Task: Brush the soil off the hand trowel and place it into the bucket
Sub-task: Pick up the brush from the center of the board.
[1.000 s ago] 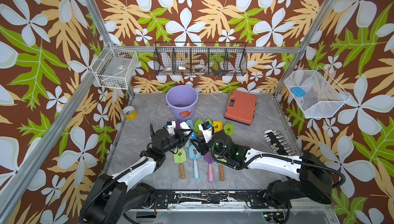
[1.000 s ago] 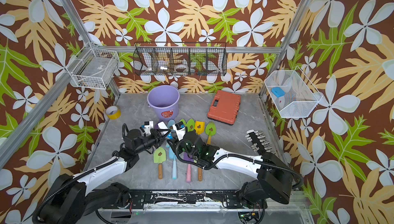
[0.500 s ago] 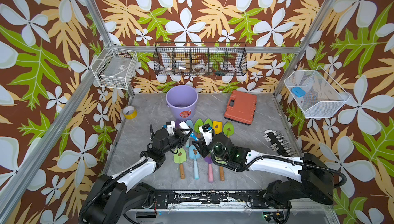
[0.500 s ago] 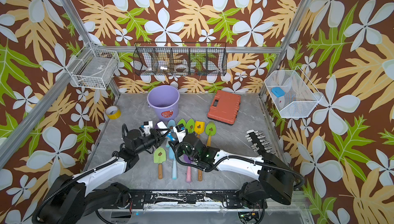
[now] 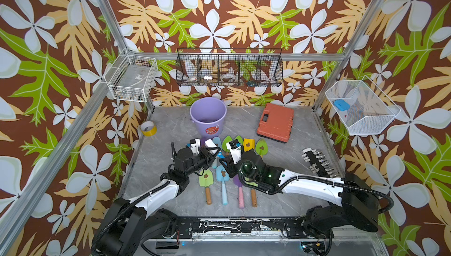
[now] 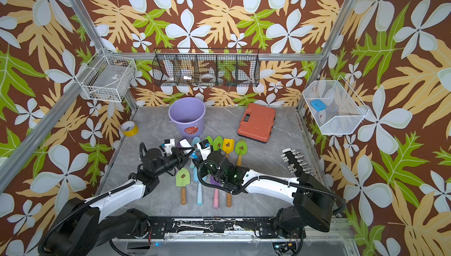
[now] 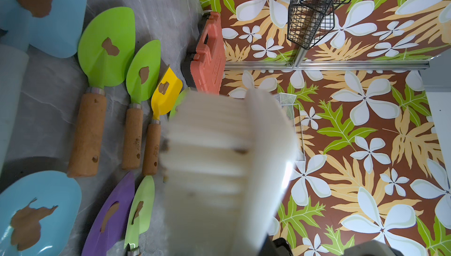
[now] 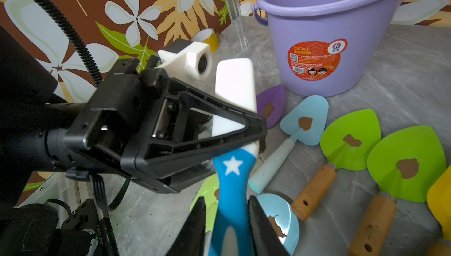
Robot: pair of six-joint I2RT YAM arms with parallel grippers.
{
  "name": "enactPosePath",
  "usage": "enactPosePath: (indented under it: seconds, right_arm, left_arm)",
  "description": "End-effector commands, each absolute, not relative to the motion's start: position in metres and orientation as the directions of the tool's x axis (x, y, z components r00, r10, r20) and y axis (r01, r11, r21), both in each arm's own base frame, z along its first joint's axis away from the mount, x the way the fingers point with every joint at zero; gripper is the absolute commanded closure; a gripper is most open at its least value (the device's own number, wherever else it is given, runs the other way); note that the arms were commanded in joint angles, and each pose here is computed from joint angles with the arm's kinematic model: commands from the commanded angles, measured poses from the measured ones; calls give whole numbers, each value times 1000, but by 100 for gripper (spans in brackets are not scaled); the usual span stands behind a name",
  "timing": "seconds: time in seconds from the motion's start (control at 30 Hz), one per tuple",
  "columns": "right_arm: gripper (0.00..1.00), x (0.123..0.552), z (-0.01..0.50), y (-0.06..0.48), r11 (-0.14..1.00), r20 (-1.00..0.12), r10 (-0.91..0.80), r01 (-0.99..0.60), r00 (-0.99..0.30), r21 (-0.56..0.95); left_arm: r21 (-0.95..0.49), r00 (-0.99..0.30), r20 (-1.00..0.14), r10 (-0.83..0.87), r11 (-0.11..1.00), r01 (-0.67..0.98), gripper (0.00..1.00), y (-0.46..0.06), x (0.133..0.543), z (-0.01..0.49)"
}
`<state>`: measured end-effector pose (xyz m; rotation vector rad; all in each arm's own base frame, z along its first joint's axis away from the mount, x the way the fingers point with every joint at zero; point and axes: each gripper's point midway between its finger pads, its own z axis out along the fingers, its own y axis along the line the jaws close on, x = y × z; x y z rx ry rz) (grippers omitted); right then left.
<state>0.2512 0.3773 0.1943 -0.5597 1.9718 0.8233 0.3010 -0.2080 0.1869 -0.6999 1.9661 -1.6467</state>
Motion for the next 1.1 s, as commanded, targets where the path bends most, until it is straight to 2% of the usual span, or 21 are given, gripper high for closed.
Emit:
enactPosePath:
  seconds: [0.0, 0.27, 0.37, 0.53, 0.57, 0.6, 0.7, 0.77, 0.87, 0.97, 1.07]
  right_arm:
    - [71, 252, 198, 379, 671, -873, -44, -661, -486, 335]
    - [84, 253, 201, 379, 671, -877, -38, -663, -478, 332]
    - [99, 253, 198, 379, 671, -875, -38, -661, -483, 335]
    - [100, 255, 200, 375, 656, -866, -7, -656, -500, 374]
    - [100, 256, 200, 372, 654, -862, 4, -651, -506, 386]
    - [100, 259, 201, 368, 658, -861, 16, -642, -509, 393]
    - [100, 264, 201, 361, 680, -859, 16, -624, -513, 386]
    - [100, 266, 200, 356, 698, -856, 5, -612, -516, 373]
    - [100, 273, 194, 346, 735, -845, -9, -577, -535, 358]
    - [100, 277, 192, 335, 768, -848, -20, -551, -529, 326]
    - [100, 281, 192, 328, 799, -848, -40, -527, -528, 290]
  left_arm:
    - [-993, -764, -41, -643, 110, -40, 100, -211, 300, 199]
    - [-994, -771, -41, -636, 108, -36, 100, -212, 299, 199]
    - [-994, -775, -42, -631, 104, -31, 100, -214, 299, 200]
    - [-993, -778, -52, -626, 115, -27, 99, -213, 301, 198]
    - [-993, -778, -57, -625, 119, -23, 89, -213, 302, 198]
    - [-992, -777, -66, -627, 125, -17, 69, -211, 304, 198]
    - [-983, -772, -106, -626, 184, -14, 29, -207, 309, 194]
    - [-967, -766, -152, -625, 254, -16, 17, -203, 313, 189]
    - [-927, -740, -230, -633, 373, -31, 17, -188, 316, 180]
    - [-837, -679, -367, -635, 545, -57, 20, -159, 316, 169]
    - [-689, -604, -512, -610, 712, -135, 29, -119, 309, 156]
